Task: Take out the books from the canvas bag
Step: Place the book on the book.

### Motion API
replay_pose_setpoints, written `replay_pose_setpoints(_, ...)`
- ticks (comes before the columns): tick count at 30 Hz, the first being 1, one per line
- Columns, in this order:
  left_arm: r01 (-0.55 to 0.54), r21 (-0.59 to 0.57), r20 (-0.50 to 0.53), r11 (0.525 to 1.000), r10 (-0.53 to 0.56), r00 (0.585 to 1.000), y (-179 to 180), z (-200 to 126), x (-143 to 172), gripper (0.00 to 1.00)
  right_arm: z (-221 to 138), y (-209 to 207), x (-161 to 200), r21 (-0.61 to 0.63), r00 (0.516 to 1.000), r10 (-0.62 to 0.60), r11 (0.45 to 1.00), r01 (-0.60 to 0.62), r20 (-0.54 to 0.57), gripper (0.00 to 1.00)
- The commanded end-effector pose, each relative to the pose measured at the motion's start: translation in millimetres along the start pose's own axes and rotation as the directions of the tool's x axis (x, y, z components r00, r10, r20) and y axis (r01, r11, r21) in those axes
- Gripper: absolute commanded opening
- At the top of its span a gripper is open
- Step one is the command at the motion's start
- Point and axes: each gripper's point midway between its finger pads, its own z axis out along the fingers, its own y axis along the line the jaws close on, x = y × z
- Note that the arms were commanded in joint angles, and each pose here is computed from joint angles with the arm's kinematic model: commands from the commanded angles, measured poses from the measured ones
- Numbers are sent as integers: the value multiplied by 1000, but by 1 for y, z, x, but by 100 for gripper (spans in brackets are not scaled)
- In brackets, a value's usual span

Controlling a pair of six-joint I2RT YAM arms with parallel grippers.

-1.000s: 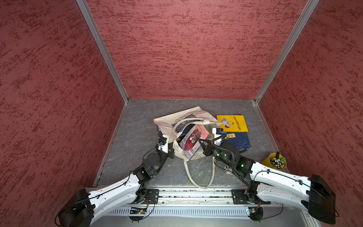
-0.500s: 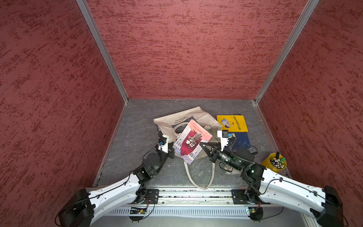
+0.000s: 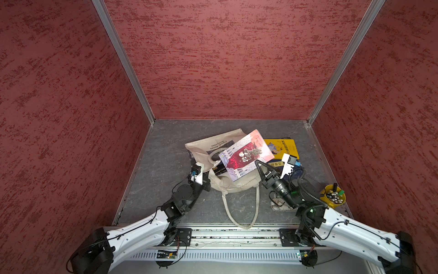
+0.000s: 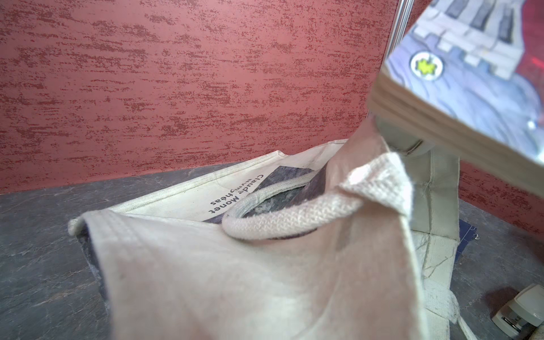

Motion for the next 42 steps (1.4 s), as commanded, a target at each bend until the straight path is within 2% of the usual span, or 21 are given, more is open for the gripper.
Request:
replay_pose_setpoints(1,46,10,101,999,-47,994,-2,-1,-30,0,-11,-19,-39,132,980,62,987,-88,189,0)
replay_pose_setpoints(8,45,10,99,999,-46,994,-2,-1,-29,0,-45,-60,-71,356,936,5,924,-138,351,0)
replay_pose_setpoints(14,45,9,98,999,-45,994,-2,-1,-29,0,-90,-88,-93,443,880,-24,871,-214,474,0)
replay_pose_setpoints(19,44,7,97,999,-45,994,-2,0,-28,0,-132,-107,-108,469,829,-25,833,-292,559,0)
replay_pose_setpoints(24,45,9,97,999,-46,994,-2,0,-28,0,-144,-125,-100,544,842,-67,790,-283,536,0)
replay_pose_setpoints(30,47,6,101,999,-47,994,-1,-2,-30,0,-132,-151,-66,640,898,-105,737,-217,426,0)
replay_pose_setpoints(35,45,3,99,999,-45,994,-1,-1,-29,0,-127,-174,-45,708,917,-137,681,-186,374,0)
replay_pose_setpoints(42,42,4,96,999,-42,994,-1,-1,-28,0,-117,-196,-42,707,934,-98,682,-188,342,0)
